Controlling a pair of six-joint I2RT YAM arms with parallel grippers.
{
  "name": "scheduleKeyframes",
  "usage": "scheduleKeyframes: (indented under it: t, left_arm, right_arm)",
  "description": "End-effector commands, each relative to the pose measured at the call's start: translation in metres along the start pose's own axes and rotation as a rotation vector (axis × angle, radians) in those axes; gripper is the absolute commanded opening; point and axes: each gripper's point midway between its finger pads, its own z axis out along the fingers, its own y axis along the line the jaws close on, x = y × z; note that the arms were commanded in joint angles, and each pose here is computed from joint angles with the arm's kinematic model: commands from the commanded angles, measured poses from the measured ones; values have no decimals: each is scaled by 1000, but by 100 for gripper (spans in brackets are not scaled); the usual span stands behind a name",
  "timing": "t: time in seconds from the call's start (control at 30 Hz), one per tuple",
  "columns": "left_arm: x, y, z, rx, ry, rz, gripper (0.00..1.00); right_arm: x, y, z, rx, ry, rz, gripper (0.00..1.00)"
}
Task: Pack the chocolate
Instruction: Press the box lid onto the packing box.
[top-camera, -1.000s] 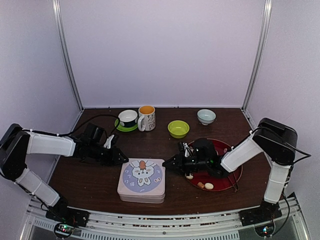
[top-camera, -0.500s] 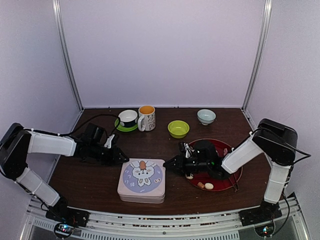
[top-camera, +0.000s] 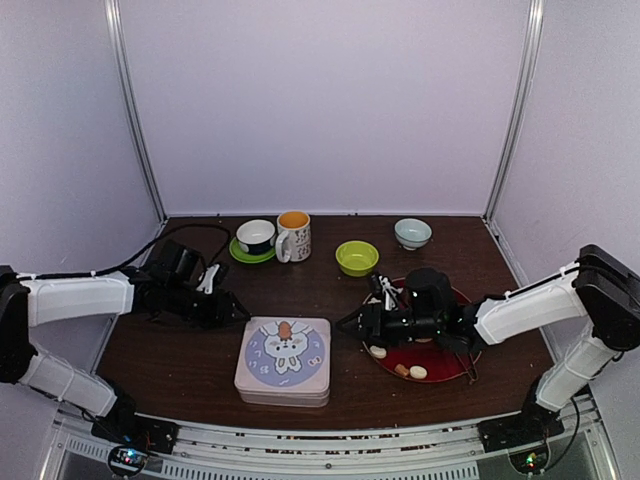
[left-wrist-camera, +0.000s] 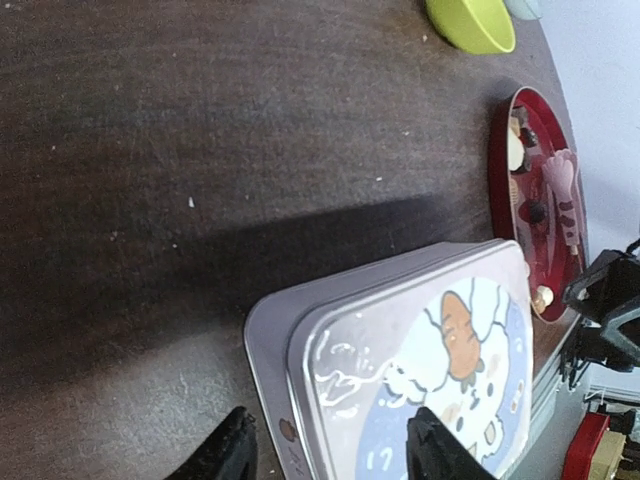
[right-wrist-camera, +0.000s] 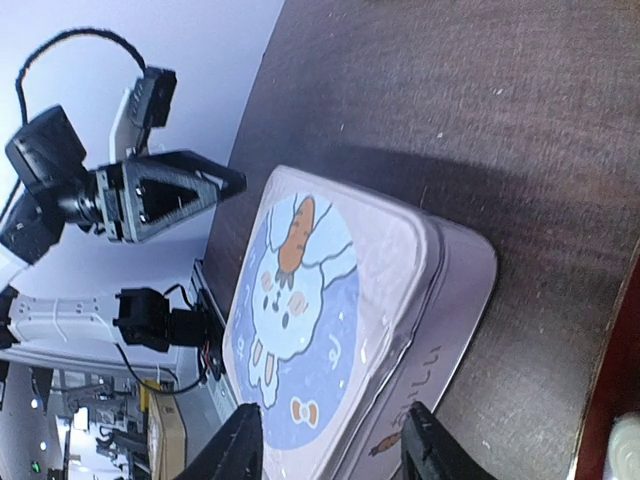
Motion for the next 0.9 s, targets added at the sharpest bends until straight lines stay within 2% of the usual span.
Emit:
scheduleKeyframes:
  t: [0.0,0.1,0.2,0.47,0.87]
  left_arm:
    - [8,-10,-18,25,-3,12,53]
    - [28,-16,-21,87,41,-11,51]
    - [49,-23,-21,129,94,-9,49]
    - [87,-22,-19,172,193,-16,49]
    - [109,-8,2,143,243,-64,44]
  right_arm:
    - [44,1,-5,-7,138,-57,50]
    - [73,7,-4,-23,245,-77,57]
    - [93,10,-2,-37,296,-76,54]
    - [115,7,6,-65,335,-20,51]
    - [118,-4,19,-29,345,2,46]
